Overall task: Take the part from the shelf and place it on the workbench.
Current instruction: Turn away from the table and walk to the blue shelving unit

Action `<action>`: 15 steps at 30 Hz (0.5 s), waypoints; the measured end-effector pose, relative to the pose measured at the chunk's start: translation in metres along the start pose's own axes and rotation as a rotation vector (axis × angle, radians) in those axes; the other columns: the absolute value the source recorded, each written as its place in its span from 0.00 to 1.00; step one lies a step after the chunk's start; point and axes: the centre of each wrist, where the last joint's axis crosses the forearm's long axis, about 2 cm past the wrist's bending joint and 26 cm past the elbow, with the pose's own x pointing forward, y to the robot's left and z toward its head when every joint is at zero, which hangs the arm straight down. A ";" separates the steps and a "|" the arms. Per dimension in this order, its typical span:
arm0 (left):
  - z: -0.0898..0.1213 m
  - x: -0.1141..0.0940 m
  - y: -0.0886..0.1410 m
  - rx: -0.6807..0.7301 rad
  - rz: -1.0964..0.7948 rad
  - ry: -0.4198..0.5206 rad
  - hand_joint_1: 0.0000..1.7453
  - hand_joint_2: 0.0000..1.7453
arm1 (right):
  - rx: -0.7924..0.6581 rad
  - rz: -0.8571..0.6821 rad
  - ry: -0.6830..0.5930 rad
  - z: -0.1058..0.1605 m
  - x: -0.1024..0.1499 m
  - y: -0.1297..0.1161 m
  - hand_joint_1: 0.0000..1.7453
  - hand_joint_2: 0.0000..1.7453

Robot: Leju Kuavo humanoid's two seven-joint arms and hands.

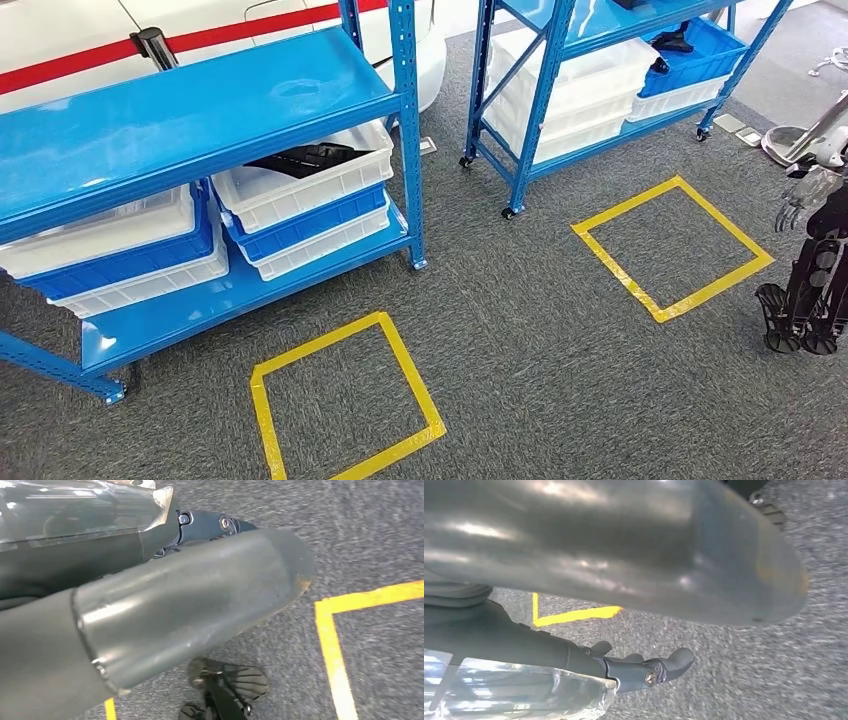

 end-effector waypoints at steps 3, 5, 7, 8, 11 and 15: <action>-0.001 0.001 0.002 0.002 -0.001 -0.002 0.00 0.00 | 0.001 0.003 -0.004 0.000 0.002 0.002 0.00 0.00; -0.001 0.001 0.002 0.003 -0.002 -0.002 0.00 0.00 | 0.001 0.006 -0.005 0.001 0.002 0.003 0.00 0.00; -0.001 0.001 0.002 0.002 -0.002 -0.001 0.00 0.00 | 0.001 0.007 -0.005 0.001 0.002 0.003 0.00 0.00; -0.001 0.001 0.001 0.002 -0.001 -0.001 0.00 0.00 | 0.000 0.008 -0.005 0.001 0.002 0.003 0.00 0.00; -0.001 0.001 0.001 0.001 -0.001 -0.002 0.00 0.00 | 0.000 0.010 -0.002 0.001 0.001 0.003 0.00 0.00; 0.000 0.001 0.000 -0.001 0.000 0.000 0.00 0.00 | -0.003 0.012 0.003 0.000 -0.002 0.001 0.00 0.00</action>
